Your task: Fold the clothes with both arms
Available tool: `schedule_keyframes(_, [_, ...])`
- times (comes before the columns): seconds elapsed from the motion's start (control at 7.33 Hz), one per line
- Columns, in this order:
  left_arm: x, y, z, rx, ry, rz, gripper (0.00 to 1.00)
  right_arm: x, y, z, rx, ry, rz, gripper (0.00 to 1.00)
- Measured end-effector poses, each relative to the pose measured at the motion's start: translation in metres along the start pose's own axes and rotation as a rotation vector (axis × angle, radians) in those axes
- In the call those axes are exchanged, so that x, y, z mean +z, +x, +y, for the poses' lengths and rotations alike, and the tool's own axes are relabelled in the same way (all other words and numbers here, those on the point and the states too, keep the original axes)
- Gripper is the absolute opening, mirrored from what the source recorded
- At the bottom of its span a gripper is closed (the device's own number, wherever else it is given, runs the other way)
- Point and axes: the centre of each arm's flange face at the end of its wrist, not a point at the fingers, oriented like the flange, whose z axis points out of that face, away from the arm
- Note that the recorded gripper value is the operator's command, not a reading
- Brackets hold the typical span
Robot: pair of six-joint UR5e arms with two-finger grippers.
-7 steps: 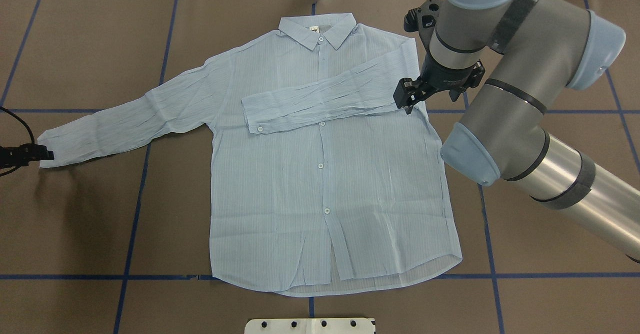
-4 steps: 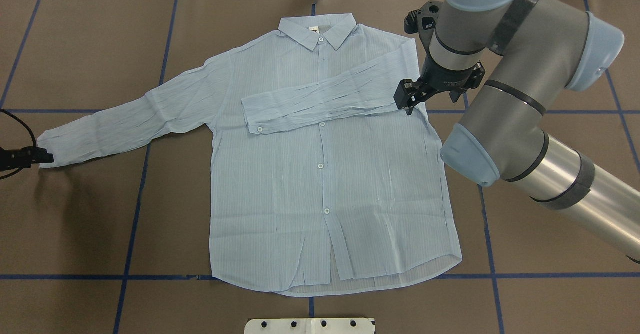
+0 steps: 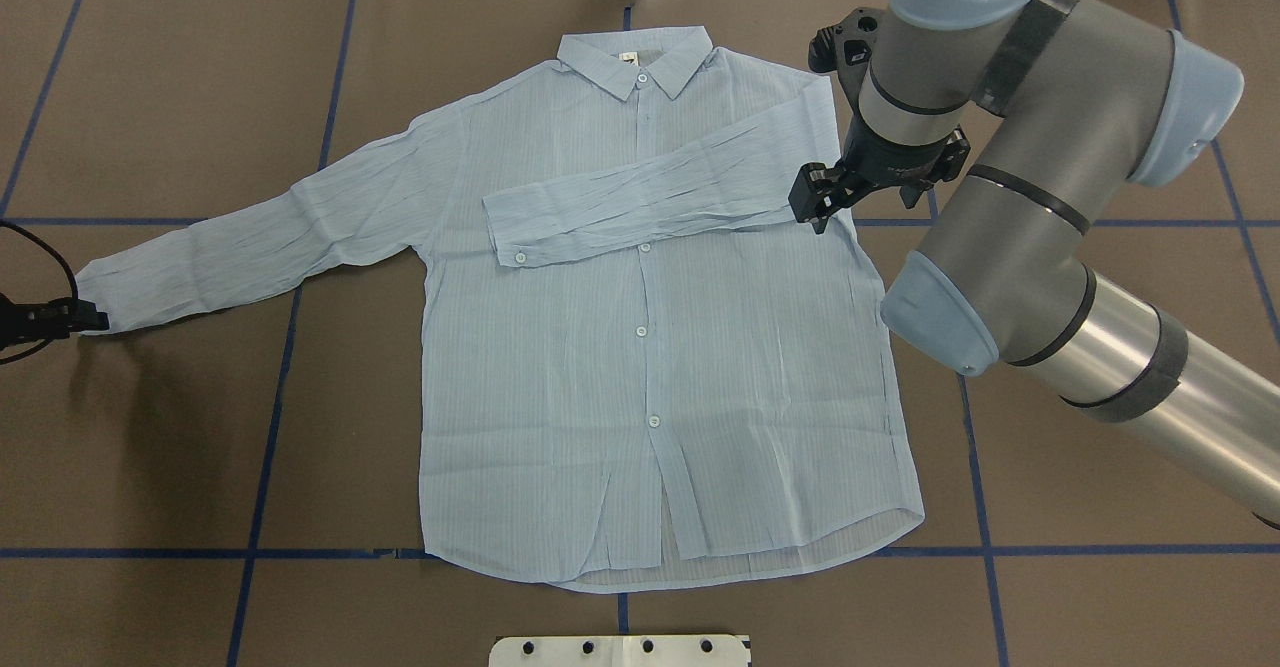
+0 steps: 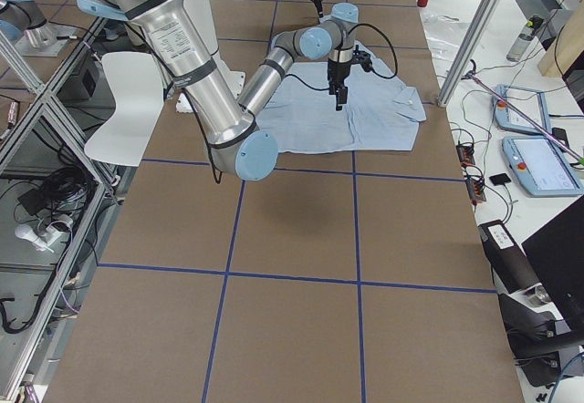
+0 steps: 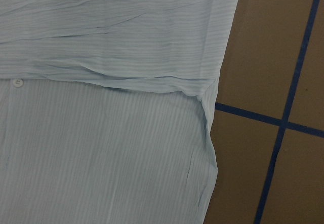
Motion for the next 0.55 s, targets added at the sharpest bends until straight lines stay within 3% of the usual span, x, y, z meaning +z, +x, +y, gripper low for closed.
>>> schedule_keyframes(0.55, [0.0024,-0.0003,0.0027,0.003,-0.007,-0.003,0.52,0.0003,0.0001,0.0001,0.001,0.0,0.0,1.0])
